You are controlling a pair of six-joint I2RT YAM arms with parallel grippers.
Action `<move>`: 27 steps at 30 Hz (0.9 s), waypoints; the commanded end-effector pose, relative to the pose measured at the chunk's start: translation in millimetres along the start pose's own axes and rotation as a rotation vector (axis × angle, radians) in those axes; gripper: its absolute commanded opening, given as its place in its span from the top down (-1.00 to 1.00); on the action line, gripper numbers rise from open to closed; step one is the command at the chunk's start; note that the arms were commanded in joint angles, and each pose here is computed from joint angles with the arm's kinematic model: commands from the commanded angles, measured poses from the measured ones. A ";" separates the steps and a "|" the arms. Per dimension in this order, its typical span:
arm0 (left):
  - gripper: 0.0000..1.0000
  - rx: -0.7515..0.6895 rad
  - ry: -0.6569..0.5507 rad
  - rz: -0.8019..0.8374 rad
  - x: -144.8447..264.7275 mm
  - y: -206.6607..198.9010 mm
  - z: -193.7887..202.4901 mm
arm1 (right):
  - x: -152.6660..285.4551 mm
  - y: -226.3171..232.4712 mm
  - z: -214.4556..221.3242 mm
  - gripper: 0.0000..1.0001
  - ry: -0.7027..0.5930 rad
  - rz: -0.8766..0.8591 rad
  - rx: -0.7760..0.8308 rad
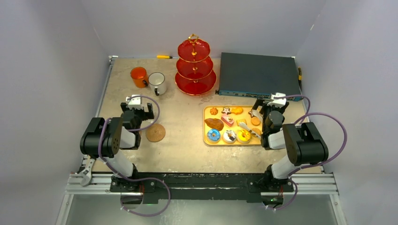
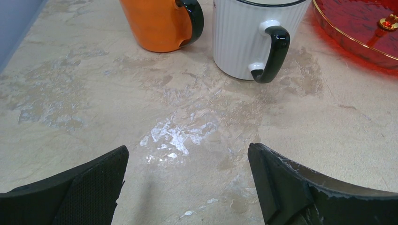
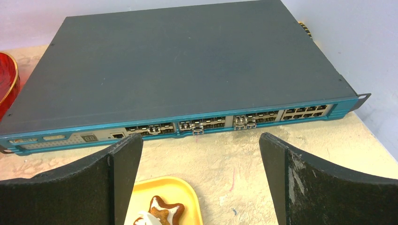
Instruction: Serve the afternoon tea
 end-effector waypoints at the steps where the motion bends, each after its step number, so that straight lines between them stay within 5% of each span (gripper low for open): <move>1: -0.99 -0.011 -0.051 0.000 -5.0 -0.9 -11.3 | -2.0 1.4 -8.7 -0.96 -0.049 -0.001 -0.001; 5: -0.99 0.014 -0.060 -0.002 -6.0 -1.7 -20.6 | -1.8 -3.9 -13.6 -0.96 -0.039 0.071 -0.030; 10: -0.99 0.049 0.132 -0.043 -28.4 10.1 -73.9 | -8.9 -3.0 -40.7 -0.96 -0.034 0.123 -0.013; 14: -0.99 0.047 0.209 -0.023 -30.0 12.7 -116.0 | -21.7 6.2 -82.1 -0.96 0.047 0.128 -0.164; 16: -0.99 0.077 0.195 0.003 -24.2 14.5 -133.7 | -28.6 14.8 -104.5 -0.96 0.041 0.042 -0.170; 20: -0.99 0.113 0.191 0.067 -12.5 15.3 -170.3 | -34.3 44.1 -148.5 -0.96 0.008 -0.228 -0.474; 23: -0.99 0.118 0.219 0.100 -7.6 12.3 -200.6 | -38.2 63.7 -185.1 -0.96 -0.066 -0.467 -0.498; 27: -0.99 0.125 0.226 0.159 -5.2 5.2 -235.2 | -72.2 95.1 -224.5 -0.96 0.040 -0.554 -0.403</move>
Point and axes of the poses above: each gripper's point midway between its finger pads, its own x axis back along the fingers, its own y axis along the line the jaws close on, z = x × y, the point moved 9 cm from there along x, back along the fingers, and after that the axes turned 5 degrees about x, right-handed, at the moved point
